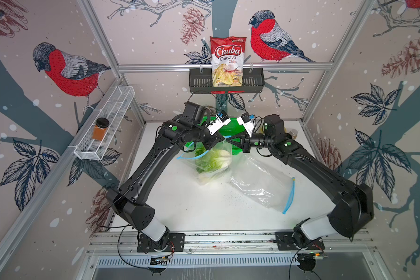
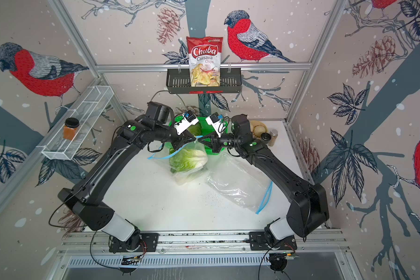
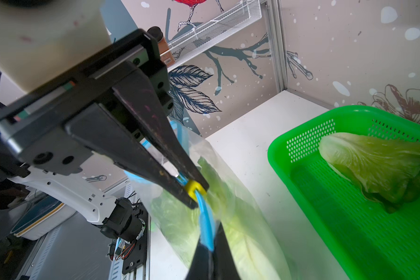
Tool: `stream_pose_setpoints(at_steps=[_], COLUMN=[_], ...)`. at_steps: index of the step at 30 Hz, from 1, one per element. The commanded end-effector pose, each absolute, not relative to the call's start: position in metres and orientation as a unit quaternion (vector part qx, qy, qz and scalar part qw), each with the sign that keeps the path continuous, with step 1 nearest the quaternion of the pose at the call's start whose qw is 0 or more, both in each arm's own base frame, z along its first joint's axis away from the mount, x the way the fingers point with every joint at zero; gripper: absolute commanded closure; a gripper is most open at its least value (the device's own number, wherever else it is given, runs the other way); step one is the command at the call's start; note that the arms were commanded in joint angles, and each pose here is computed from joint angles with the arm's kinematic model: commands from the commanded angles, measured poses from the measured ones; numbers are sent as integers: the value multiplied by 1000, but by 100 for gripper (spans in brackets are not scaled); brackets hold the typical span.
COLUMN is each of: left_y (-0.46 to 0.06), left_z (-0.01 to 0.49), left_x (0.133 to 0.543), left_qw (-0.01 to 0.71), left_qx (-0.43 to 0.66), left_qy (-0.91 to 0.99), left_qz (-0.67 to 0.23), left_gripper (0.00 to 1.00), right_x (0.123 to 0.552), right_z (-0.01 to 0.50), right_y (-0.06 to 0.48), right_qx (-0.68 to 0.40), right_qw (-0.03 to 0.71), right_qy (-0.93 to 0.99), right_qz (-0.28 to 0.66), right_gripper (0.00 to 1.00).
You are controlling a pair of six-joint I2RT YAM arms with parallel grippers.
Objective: Put the chinese cabbages into a zipper bag and zip it
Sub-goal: Zip the zipper on the zipper food storage bag.
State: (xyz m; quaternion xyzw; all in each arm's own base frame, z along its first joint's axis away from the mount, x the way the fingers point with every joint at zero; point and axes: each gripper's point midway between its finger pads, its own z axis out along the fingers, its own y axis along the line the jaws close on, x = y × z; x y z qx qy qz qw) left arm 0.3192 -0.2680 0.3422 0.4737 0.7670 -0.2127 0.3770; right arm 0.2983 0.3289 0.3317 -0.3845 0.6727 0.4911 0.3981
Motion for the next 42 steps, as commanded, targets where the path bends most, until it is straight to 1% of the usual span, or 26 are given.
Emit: stream_pose_setpoints(at_steps=[1, 8, 17, 31, 42], left_y=[-249, -236, -214, -189, -169], left_z=[332, 333, 330, 316, 304], left_x=[322, 318, 309, 283, 265], left_qw=[368, 378, 380, 371, 358], left_qx=[455, 434, 396, 344, 320], left_qy=[793, 804, 825, 852, 869], left_qz=[-169, -148, -134, -136, -124], left_gripper=[96, 97, 97, 97, 97], right_x=[307, 313, 333, 364, 372], right_z=[354, 359, 366, 366, 364], right_y=[322, 314, 299, 265, 253], right_qx=[-370, -354, -315, -256, -236], right_qw=[436, 445, 464, 489, 496], right_qy=[652, 657, 669, 696, 703], right_qz=[497, 496, 488, 460, 451], right_gripper=[100, 100, 100, 100, 100])
